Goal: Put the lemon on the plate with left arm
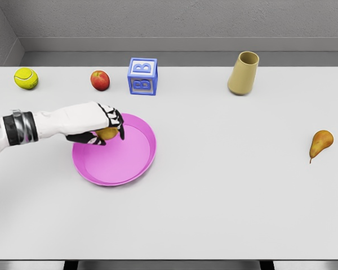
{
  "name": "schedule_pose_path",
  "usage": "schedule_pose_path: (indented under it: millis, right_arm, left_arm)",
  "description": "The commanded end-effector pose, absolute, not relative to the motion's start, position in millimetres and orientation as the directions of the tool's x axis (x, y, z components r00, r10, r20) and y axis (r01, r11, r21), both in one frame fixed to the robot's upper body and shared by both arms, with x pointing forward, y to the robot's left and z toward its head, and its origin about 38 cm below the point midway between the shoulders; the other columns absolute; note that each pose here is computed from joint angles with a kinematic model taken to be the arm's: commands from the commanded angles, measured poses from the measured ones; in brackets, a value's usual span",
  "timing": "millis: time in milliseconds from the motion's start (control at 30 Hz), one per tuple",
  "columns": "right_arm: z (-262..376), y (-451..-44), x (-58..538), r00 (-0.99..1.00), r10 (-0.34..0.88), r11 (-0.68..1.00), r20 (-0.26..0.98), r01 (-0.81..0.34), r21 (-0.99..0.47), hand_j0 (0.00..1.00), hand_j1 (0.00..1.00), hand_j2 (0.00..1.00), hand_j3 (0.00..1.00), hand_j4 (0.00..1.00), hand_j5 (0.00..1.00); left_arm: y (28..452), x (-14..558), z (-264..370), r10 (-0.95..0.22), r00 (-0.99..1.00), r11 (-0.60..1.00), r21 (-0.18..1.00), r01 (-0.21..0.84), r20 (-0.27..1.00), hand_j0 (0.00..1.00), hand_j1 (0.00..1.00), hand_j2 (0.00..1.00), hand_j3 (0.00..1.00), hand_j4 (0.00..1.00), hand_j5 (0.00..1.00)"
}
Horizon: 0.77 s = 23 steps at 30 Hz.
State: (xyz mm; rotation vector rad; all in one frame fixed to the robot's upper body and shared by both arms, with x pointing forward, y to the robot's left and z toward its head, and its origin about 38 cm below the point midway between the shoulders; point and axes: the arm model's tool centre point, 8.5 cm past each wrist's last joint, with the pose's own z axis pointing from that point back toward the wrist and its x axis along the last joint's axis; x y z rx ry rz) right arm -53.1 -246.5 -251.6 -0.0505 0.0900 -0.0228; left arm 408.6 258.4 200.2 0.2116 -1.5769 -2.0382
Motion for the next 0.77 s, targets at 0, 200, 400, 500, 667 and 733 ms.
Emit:
schedule_pose_path:
  millis: [0,200,400,500,667,733]
  right_arm:
    - [-251.6,-246.4,-53.2,0.996,-0.025,0.998,-0.089,0.02,-0.051,1.0,1.0,1.0,1.0,1.0,1.0]
    - [-251.6,-246.3,-53.1,0.996,-0.027,0.998,-0.089,0.022,-0.051,1.0,1.0,1.0,1.0,1.0,1.0]
    - [-251.6,-246.4,-53.2,0.996,-0.025,0.998,-0.089,0.02,-0.051,1.0,1.0,1.0,1.0,1.0,1.0]
    - [-251.6,-246.4,-53.2,0.996,-0.025,0.998,-0.089,0.02,-0.051,1.0,1.0,1.0,1.0,1.0,1.0]
    - [-251.6,-246.4,-53.2,0.996,-0.025,0.998,-0.089,0.02,-0.051,1.0,1.0,1.0,1.0,1.0,1.0]
    - [-251.6,-246.3,-53.1,0.996,-0.027,0.998,-0.089,0.022,-0.051,1.0,1.0,1.0,1.0,1.0,1.0]
  left_arm:
    - [244.5,405.8,198.4,-0.48,-0.849,-0.148,0.934,0.325,0.219,0.56,0.56,0.56,0.56,0.56,0.56]
    - [246.8,405.8,196.8,-0.486,-0.846,-0.152,0.933,0.327,0.218,1.0,1.0,1.0,1.0,1.0,1.0]
    - [337.3,413.0,270.4,-0.638,-0.762,-0.101,0.97,0.223,0.109,1.0,1.0,1.0,1.0,1.0,1.0]
    - [377.2,411.0,276.4,-0.702,-0.7,-0.072,0.965,0.253,0.131,1.0,1.0,1.0,1.0,1.0,1.0]
    - [347.2,397.8,252.4,-0.636,-0.756,-0.128,0.946,0.297,0.152,1.0,1.0,1.0,1.0,1.0,1.0]
    - [347.9,398.2,254.3,-0.638,-0.756,-0.126,0.948,0.293,0.149,1.0,1.0,1.0,1.0,1.0,1.0]
